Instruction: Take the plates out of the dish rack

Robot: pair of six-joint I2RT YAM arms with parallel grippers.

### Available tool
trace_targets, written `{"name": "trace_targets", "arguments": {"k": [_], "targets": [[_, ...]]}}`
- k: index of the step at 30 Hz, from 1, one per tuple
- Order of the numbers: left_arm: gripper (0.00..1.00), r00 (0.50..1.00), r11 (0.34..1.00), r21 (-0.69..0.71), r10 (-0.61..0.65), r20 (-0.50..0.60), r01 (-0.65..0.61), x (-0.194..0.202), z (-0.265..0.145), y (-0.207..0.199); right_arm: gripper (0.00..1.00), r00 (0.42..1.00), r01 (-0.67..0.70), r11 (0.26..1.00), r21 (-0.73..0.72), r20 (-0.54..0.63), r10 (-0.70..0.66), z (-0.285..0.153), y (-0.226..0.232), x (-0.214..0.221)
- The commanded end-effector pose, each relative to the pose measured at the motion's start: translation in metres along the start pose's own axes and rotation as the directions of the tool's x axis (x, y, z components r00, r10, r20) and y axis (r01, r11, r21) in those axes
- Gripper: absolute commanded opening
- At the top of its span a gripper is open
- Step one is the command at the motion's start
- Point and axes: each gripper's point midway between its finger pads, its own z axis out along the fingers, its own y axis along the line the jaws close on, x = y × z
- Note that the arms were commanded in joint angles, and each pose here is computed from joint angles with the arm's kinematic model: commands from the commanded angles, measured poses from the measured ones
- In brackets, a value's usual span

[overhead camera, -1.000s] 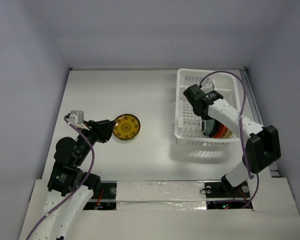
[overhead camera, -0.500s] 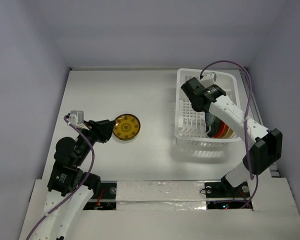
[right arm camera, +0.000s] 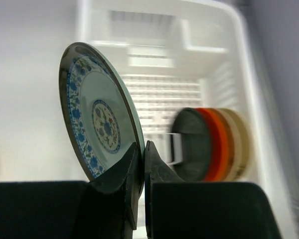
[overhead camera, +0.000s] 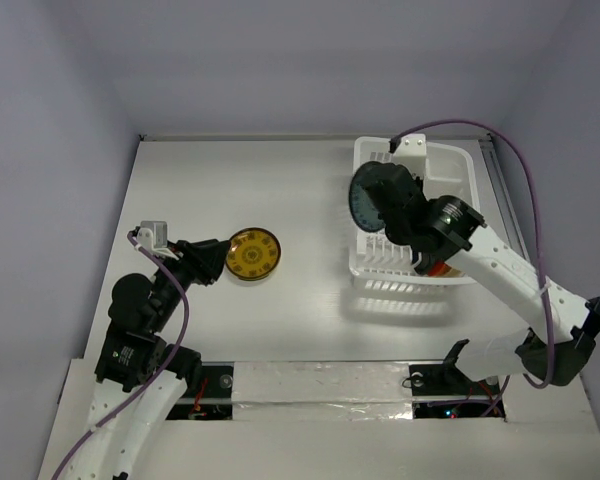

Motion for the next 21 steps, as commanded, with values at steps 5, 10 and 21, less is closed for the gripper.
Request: {"name": "trace_targets", "arguments": {"k": [5,10,21], "targets": [[0.32,1.000,1.000,-0.015,0.000,0.026,0.000,-0.005,0.004,0.003,0.00,0.951,-0.251,0.761,-0.599,-0.007,0.308,-0.024,0.160,-0.030],[0.16,0.999,0.998,-0.063,0.001,0.039,0.001,-0.008,0.004,0.012,0.00,0.963,-0.257,0.612,-0.748,-0.143,0.229,-0.026,0.262,0.005],[0.19,0.999,0.998,-0.070,0.000,0.040,0.003,-0.008,0.005,0.013,0.00,0.933,-0.355,0.550,-0.756,-0.327,0.153,0.004,0.341,0.087]]}}
